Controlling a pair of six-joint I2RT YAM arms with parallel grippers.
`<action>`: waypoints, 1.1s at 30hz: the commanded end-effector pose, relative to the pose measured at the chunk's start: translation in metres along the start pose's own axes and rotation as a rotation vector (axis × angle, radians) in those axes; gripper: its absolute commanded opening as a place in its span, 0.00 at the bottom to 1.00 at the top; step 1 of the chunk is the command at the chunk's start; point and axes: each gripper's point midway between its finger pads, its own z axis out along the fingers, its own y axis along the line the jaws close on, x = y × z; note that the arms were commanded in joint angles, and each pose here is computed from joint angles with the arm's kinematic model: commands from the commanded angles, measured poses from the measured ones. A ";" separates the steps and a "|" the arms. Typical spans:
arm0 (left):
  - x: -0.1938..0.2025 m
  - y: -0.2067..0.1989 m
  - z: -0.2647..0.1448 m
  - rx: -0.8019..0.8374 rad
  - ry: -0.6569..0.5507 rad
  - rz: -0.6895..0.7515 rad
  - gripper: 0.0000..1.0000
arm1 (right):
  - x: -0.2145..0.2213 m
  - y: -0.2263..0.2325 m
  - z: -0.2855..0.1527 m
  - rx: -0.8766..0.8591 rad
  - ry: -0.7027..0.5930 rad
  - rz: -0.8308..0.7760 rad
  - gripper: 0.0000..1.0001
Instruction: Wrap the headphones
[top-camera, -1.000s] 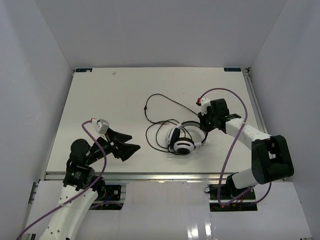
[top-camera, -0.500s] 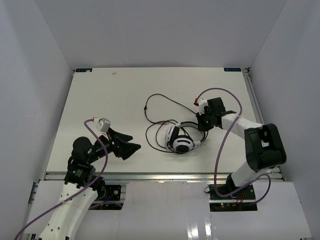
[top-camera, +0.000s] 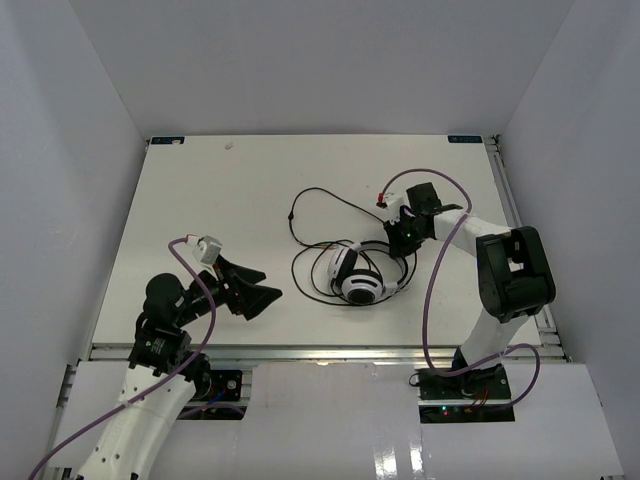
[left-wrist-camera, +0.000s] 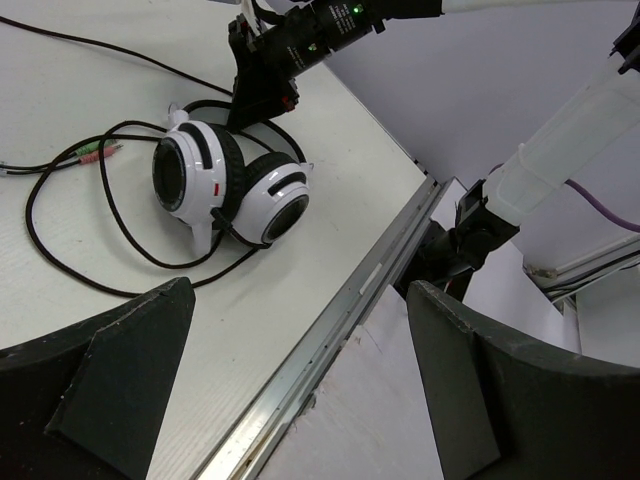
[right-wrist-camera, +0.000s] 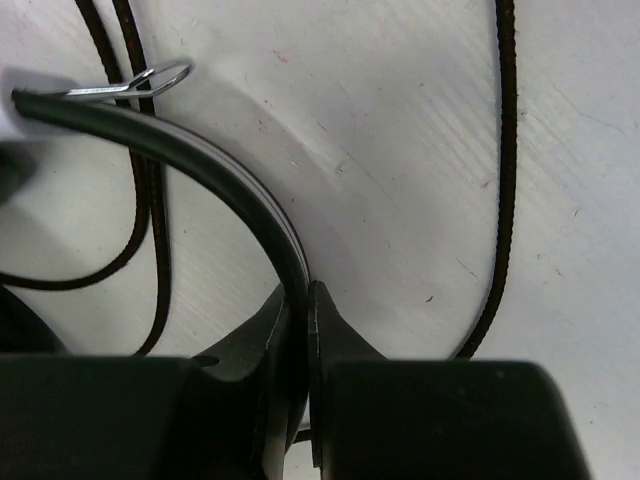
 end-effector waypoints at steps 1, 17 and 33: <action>0.003 -0.002 0.001 0.016 0.017 -0.012 0.98 | -0.006 0.008 -0.012 -0.020 -0.020 -0.012 0.08; -0.023 -0.016 0.012 0.127 -0.054 0.126 0.98 | -0.208 0.063 -0.263 0.256 -0.718 -0.184 0.08; -0.054 0.004 0.138 0.086 -0.293 0.489 0.98 | -0.258 0.074 -0.325 0.246 -0.864 -0.190 0.08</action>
